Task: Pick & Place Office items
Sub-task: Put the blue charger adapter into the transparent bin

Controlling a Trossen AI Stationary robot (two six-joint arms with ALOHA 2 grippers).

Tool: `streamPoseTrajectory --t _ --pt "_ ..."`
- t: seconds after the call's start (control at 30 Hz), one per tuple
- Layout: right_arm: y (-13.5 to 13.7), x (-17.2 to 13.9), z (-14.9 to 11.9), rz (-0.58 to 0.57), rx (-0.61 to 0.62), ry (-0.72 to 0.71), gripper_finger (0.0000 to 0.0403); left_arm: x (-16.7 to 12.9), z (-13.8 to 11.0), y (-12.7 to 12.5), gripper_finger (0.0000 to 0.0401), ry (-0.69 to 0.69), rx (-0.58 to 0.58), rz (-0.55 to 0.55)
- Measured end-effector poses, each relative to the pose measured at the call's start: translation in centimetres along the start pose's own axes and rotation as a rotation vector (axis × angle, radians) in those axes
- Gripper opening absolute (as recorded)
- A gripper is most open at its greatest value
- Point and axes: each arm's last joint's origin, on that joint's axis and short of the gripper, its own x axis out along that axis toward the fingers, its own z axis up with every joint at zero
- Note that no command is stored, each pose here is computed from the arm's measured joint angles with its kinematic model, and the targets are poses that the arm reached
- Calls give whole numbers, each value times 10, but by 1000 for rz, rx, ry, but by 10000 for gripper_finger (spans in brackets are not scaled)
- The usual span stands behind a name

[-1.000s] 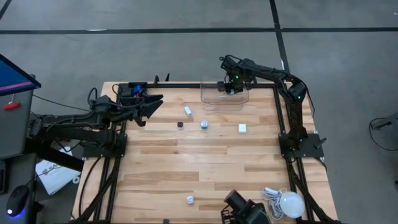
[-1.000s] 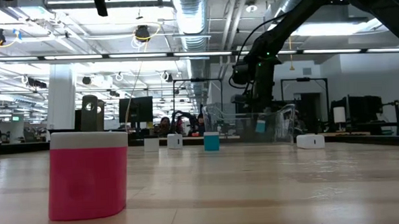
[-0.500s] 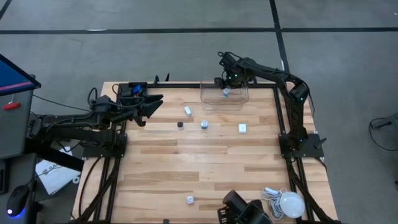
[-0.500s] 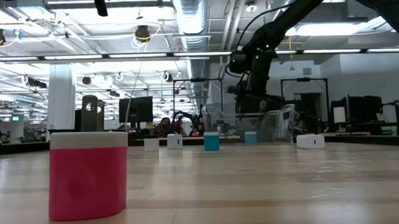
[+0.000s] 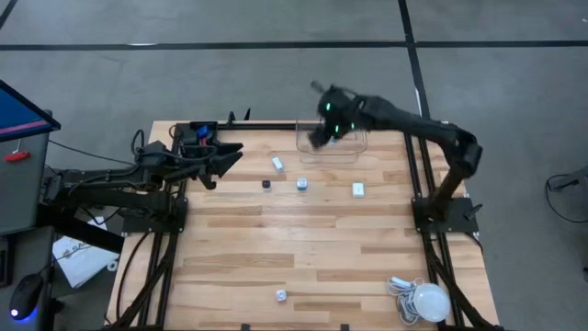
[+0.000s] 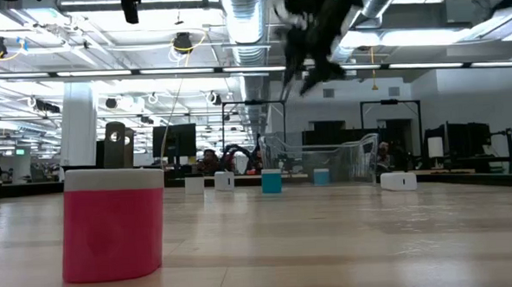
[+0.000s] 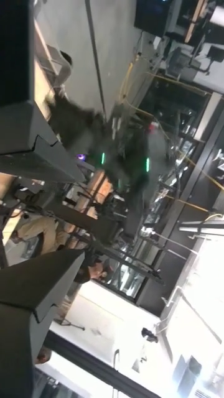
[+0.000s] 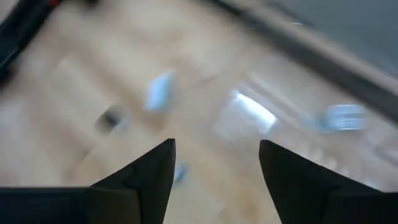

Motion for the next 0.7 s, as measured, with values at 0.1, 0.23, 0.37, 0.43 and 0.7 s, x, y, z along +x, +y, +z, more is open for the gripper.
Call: streamPoseTrajectory --t 0.1,0.23,0.37,0.43,0.7 --pt "45 -12 -26 81 -188 24 218 0 0 0 182 7 0 -14" --pt "87 2 -57 111 -368 84 215 0 0 -1 182 9 0 -19" --pt "100 46 -73 77 -411 180 215 0 0 -1 182 17 -4 -37" --pt "102 67 -77 61 -435 212 215 0 -1 -1 182 22 -4 -47" --pt "104 101 -89 -20 -696 248 215 0 -2 -5 182 57 -31 -114"
